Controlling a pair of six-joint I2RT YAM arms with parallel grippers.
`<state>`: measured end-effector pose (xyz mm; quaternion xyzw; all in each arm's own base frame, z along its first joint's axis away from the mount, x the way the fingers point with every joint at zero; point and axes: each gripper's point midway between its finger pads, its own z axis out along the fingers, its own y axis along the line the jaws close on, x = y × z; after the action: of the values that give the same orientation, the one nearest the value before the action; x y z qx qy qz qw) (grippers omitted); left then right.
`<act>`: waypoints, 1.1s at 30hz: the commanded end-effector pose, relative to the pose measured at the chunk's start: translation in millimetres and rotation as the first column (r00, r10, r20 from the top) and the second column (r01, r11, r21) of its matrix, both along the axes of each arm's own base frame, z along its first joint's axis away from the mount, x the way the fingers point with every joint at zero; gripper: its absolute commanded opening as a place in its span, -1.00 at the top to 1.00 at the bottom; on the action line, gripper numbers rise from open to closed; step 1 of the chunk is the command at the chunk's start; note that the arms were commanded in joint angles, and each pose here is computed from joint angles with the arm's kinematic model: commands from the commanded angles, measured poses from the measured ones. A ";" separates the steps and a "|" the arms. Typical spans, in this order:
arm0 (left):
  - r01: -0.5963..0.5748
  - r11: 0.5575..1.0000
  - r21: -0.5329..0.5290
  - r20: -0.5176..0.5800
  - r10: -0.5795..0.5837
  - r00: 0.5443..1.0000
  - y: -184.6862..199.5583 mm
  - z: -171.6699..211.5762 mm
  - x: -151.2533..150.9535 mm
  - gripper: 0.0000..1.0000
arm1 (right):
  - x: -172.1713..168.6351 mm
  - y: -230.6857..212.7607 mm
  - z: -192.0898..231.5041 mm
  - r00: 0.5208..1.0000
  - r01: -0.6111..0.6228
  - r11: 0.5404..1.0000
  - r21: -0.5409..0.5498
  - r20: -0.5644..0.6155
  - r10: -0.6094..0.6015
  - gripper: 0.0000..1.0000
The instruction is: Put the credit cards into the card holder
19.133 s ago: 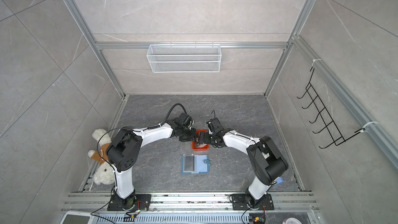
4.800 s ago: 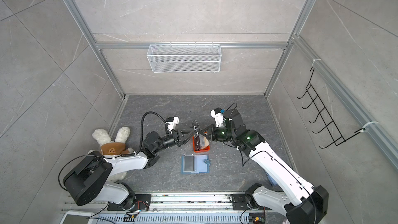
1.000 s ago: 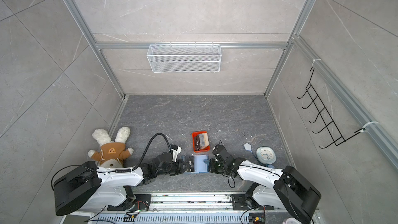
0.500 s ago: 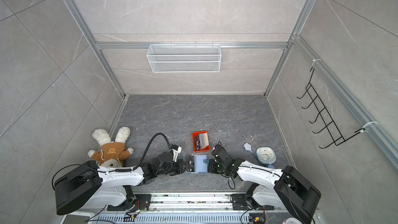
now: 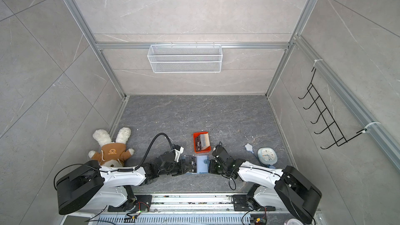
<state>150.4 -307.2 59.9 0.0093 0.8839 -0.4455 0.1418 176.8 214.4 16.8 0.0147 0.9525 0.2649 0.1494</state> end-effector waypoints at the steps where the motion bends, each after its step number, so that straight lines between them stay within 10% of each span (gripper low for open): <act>1: 0.015 0.999 -0.049 0.030 -0.014 0.999 -10.5 15.7 5.2 1.00 | -6.3 -4.5 -10.1 1.000 -0.005 1.000 -0.025 -0.019 0.004 0.94; 33: -0.002 1.000 -0.007 -0.046 0.002 0.999 2.6 -14.6 15.4 1.00 | -10.9 -9.6 -17.2 0.999 -0.002 0.999 -0.050 -0.042 0.000 0.96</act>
<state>161.3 -299.9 40.6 -0.0082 0.8916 -0.4380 0.1144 178.4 216.9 16.5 0.0135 0.9509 0.2693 0.1521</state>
